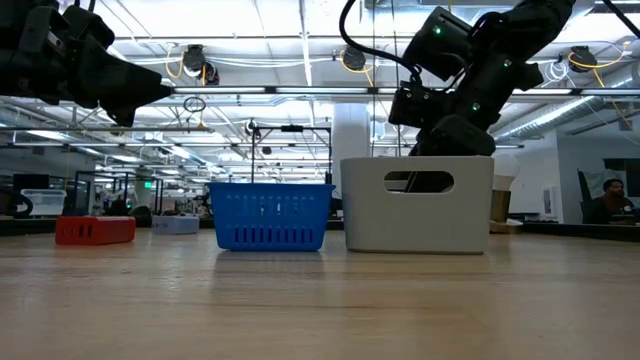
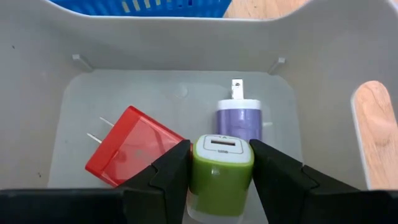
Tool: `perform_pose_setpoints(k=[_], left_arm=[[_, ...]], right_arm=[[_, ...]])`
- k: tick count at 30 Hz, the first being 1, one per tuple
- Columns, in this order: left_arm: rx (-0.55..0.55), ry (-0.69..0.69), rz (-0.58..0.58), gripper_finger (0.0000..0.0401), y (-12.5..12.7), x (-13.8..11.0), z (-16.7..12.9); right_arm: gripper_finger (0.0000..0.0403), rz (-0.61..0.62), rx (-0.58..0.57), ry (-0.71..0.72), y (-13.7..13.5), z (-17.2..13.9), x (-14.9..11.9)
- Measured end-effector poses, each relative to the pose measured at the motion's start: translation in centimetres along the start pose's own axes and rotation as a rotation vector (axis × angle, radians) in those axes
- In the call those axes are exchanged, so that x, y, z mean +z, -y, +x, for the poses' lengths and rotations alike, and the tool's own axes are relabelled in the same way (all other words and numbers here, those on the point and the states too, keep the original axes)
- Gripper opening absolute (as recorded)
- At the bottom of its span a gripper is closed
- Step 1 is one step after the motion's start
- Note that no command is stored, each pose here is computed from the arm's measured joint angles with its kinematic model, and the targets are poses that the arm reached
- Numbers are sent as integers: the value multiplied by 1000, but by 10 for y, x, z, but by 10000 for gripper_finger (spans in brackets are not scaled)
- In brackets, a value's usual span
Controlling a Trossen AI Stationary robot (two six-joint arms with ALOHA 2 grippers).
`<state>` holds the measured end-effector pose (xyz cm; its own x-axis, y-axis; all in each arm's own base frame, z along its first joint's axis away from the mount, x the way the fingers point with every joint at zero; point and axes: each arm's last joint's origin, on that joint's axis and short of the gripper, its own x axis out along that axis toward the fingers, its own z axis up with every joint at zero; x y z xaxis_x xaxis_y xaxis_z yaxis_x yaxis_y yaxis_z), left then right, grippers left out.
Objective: Pick & Place Office items
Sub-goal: Put the green charger adapter into the gray bin, then put the pink charger adapter into the gray bin
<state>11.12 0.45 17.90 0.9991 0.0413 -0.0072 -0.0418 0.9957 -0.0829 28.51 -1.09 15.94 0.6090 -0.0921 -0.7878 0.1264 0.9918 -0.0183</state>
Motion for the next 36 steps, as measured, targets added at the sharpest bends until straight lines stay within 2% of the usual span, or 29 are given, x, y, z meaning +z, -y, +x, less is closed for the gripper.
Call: perform_pose_setpoints(k=[15,27,36], left_arm=[[0,0,0,145,0,0,0],[0,0,0,145,0,0,0],[0,0,0,145,0,0,0]], right_arm=[[160,0,0,0,0,0,0],[232,2,0,0,0,0,0],[228,4,2,24,0,0,2]])
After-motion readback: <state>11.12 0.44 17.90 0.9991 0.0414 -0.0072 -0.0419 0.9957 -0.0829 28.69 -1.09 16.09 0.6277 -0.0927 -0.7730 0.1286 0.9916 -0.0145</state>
